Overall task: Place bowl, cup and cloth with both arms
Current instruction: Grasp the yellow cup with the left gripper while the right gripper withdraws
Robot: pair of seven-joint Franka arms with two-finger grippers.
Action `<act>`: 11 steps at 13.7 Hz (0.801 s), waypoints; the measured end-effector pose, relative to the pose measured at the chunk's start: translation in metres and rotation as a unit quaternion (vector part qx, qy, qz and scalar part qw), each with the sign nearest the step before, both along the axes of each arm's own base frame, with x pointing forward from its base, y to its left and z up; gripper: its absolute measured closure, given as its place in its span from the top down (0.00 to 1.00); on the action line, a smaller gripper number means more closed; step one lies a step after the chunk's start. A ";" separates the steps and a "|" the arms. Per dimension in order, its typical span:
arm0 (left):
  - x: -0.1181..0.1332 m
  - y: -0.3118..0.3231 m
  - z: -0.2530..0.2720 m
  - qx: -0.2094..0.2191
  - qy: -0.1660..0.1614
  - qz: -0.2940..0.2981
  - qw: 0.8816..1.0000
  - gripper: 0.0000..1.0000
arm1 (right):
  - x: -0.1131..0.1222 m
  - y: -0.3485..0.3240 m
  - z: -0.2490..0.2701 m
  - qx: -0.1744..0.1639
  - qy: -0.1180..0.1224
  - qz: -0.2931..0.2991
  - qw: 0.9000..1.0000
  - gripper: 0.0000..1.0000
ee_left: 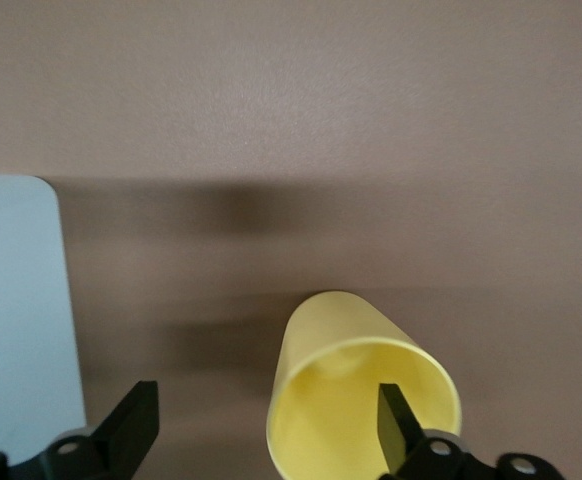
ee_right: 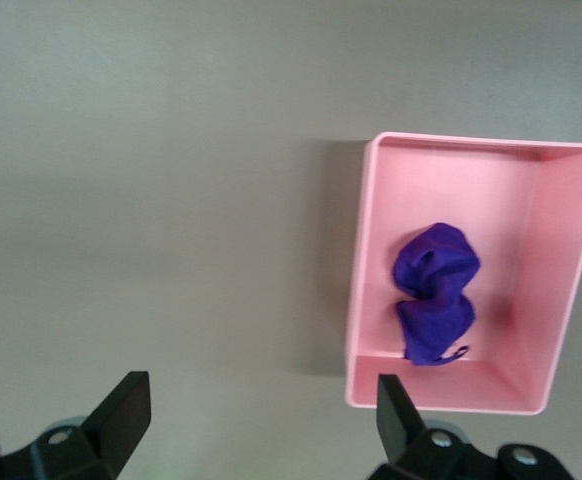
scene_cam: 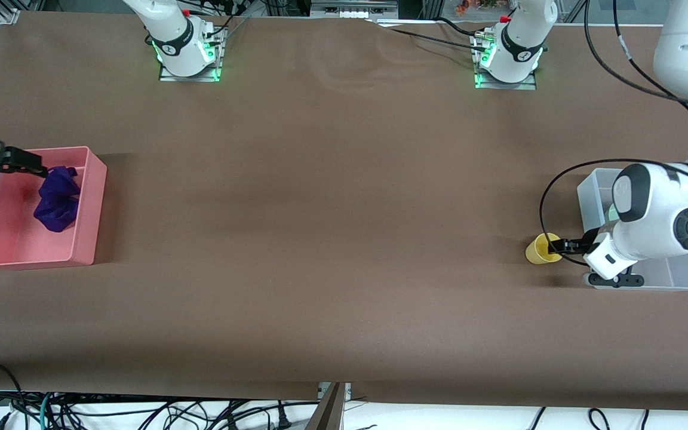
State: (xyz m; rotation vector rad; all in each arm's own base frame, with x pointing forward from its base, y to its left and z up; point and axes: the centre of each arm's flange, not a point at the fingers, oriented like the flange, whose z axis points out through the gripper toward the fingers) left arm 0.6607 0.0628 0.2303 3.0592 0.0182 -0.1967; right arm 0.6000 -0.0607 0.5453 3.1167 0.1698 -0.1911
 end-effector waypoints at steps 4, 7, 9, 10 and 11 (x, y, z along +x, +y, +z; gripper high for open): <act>-0.002 -0.001 -0.018 -0.004 0.009 0.003 1.000 0.48 | -0.005 0.016 0.017 0.010 -0.014 0.005 1.000 1.00; -0.002 -0.001 -0.018 -0.005 0.009 0.003 1.000 0.16 | -0.010 0.016 0.038 0.007 -0.037 0.004 0.999 1.00; -0.001 -0.002 -0.014 -0.005 0.013 0.002 1.000 0.04 | -0.018 0.013 0.066 0.004 -0.062 0.001 0.998 1.00; 0.000 -0.002 -0.008 -0.004 0.021 0.001 1.000 0.04 | -0.023 0.010 0.075 0.003 -0.068 -0.002 0.998 1.00; 0.001 -0.002 0.003 -0.002 0.029 -0.001 1.000 0.04 | -0.029 0.007 0.079 0.001 -0.061 -0.004 0.998 1.00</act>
